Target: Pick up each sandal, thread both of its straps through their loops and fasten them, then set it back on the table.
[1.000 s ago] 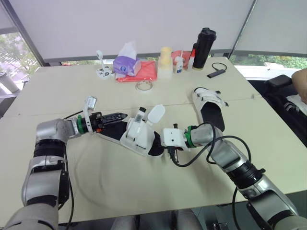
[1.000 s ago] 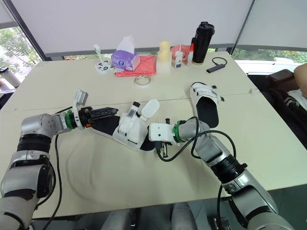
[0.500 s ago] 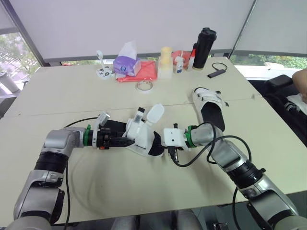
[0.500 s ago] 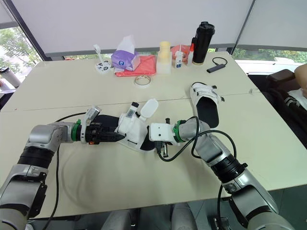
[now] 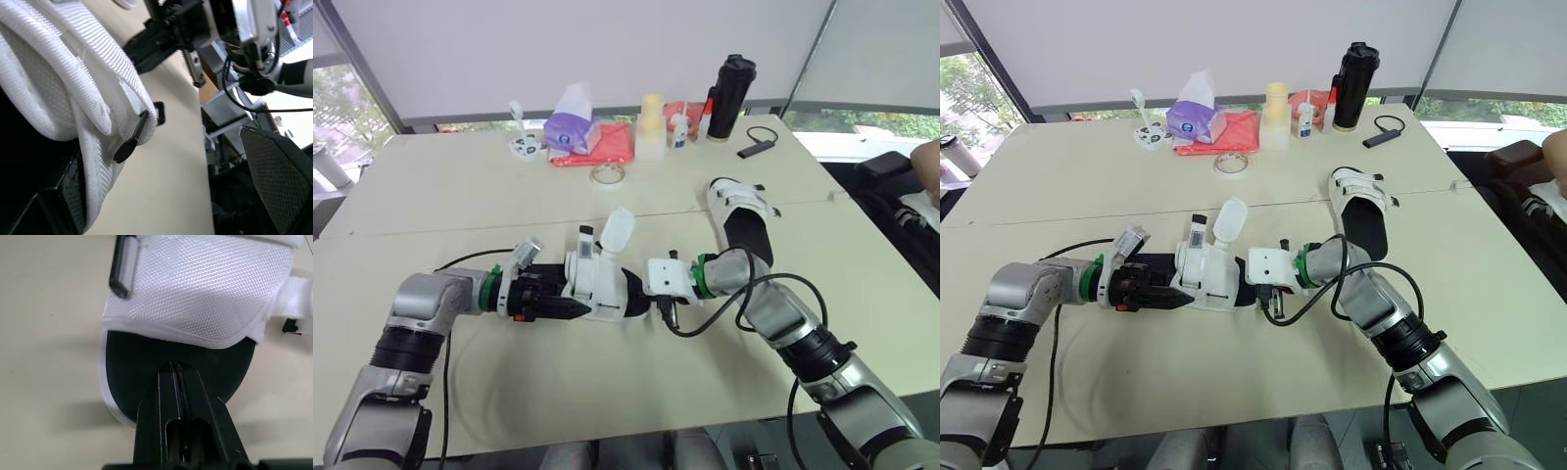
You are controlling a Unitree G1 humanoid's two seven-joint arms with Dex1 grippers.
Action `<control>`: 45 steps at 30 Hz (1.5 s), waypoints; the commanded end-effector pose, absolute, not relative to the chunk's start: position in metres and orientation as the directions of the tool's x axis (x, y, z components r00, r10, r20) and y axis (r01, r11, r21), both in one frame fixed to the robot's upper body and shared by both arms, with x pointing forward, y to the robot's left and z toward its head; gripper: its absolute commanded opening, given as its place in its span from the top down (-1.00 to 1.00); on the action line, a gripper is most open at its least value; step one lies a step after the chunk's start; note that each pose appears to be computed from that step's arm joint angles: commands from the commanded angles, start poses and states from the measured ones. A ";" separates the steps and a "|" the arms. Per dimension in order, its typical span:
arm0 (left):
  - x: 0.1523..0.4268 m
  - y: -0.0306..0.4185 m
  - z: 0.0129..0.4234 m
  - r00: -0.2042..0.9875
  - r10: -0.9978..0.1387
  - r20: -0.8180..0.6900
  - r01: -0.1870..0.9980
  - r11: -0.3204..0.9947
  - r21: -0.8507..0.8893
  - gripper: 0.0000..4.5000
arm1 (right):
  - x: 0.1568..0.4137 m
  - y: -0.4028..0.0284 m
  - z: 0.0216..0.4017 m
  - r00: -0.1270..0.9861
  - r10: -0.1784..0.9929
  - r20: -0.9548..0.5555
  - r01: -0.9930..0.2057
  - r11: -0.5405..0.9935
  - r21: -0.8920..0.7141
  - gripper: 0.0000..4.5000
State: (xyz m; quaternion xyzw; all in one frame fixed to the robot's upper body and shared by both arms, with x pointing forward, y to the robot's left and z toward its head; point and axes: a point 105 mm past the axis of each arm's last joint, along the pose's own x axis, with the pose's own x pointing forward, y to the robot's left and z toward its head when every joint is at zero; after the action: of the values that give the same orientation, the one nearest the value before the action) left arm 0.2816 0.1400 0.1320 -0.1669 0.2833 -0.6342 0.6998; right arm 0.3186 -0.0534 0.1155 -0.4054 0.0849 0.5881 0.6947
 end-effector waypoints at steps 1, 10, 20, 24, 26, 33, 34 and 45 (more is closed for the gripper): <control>0.271 0.137 0.148 0.010 -0.989 -0.147 0.817 0.093 -0.570 -0.99 | 0.303 -0.038 0.138 0.216 0.828 -0.517 -0.903 -0.032 -0.429 1.00; 0.270 0.135 0.151 0.039 -0.991 -0.129 0.810 0.107 -0.577 -0.99 | 0.292 -0.027 0.127 0.127 0.862 -0.490 -0.943 -0.049 -0.330 1.00; 0.252 0.125 0.138 0.018 -0.989 -0.146 0.804 0.102 -0.586 -0.99 | 0.306 -0.042 0.089 0.208 0.804 -0.557 -0.927 -0.019 -0.374 1.00; 0.246 0.123 0.140 0.018 -0.990 -0.137 0.803 0.096 -0.589 -0.99 | 0.311 -0.044 0.098 0.237 0.818 -0.524 -0.918 0.011 -0.397 1.00; 0.242 0.122 0.138 0.014 -0.990 -0.141 0.801 0.096 -0.591 -0.99 | 0.315 -0.045 0.102 0.255 0.816 -0.518 -0.908 0.017 -0.419 1.00; 0.239 0.128 0.117 0.042 -0.969 -0.242 0.805 0.176 -0.567 -0.99 | 0.315 -0.046 0.097 0.252 0.797 -0.549 -0.902 -0.011 -0.431 1.00; 0.239 0.131 0.114 0.050 -0.965 -0.256 0.804 0.191 -0.563 -0.99 | 0.315 -0.047 0.094 0.249 0.791 -0.558 -0.903 -0.018 -0.429 1.00; 0.254 0.184 0.104 0.260 -0.900 -0.349 0.782 0.409 -0.471 -0.99 | 0.309 -0.050 0.077 0.227 0.757 -0.613 -0.915 -0.049 -0.399 1.00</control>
State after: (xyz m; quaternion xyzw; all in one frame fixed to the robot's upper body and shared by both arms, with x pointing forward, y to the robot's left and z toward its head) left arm 0.2502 0.1700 0.1048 -0.1080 0.2848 -0.5649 0.7669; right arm 0.3097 -0.0373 0.1007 -0.3739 0.0508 0.6177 0.6900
